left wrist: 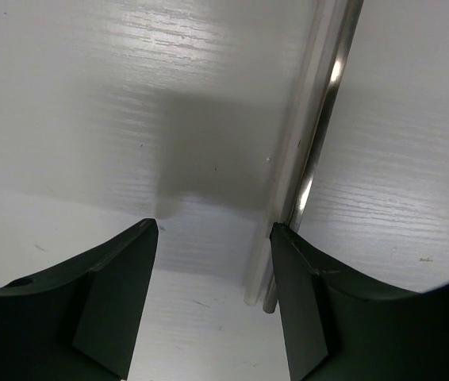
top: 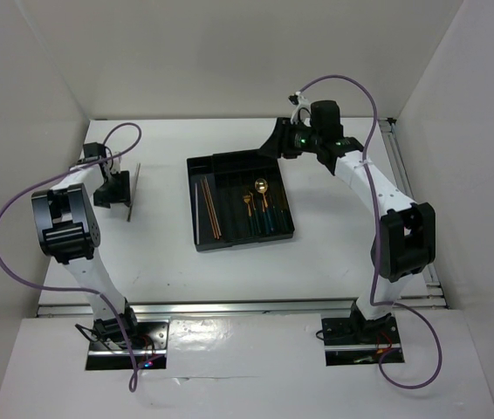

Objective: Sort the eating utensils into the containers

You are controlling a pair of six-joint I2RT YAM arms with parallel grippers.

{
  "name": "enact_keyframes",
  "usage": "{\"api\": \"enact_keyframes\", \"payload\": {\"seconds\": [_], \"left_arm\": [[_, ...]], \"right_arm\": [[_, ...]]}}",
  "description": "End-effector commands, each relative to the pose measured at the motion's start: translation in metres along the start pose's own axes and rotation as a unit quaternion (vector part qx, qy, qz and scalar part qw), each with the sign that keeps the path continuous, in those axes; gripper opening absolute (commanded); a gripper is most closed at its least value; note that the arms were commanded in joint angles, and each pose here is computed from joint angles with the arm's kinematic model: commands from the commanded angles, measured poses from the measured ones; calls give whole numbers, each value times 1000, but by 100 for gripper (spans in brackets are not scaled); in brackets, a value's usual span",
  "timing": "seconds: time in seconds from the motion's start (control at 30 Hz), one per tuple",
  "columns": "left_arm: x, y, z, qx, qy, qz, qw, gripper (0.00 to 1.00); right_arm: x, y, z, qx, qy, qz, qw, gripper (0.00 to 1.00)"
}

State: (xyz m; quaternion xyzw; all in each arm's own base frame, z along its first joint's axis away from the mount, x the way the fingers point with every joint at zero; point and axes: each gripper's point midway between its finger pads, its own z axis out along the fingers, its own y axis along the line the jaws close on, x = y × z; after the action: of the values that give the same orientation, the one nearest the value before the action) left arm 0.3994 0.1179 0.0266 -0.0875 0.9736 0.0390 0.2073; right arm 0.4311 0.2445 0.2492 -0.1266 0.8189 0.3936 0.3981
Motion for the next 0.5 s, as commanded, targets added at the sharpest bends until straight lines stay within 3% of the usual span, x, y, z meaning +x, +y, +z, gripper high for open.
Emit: {"api": "enact_keyframes", "payload": {"seconds": [0.0,0.47], "left_arm": [[-4,2,9,-4,2,2,1000,72],[-4,-3,14,-9,7,7,1000,72]], "right_arm": [[-12,-5,0,2,-19,-17,1000,49],[-13,-15,-1,10,-21,-11,1000,50]]}}
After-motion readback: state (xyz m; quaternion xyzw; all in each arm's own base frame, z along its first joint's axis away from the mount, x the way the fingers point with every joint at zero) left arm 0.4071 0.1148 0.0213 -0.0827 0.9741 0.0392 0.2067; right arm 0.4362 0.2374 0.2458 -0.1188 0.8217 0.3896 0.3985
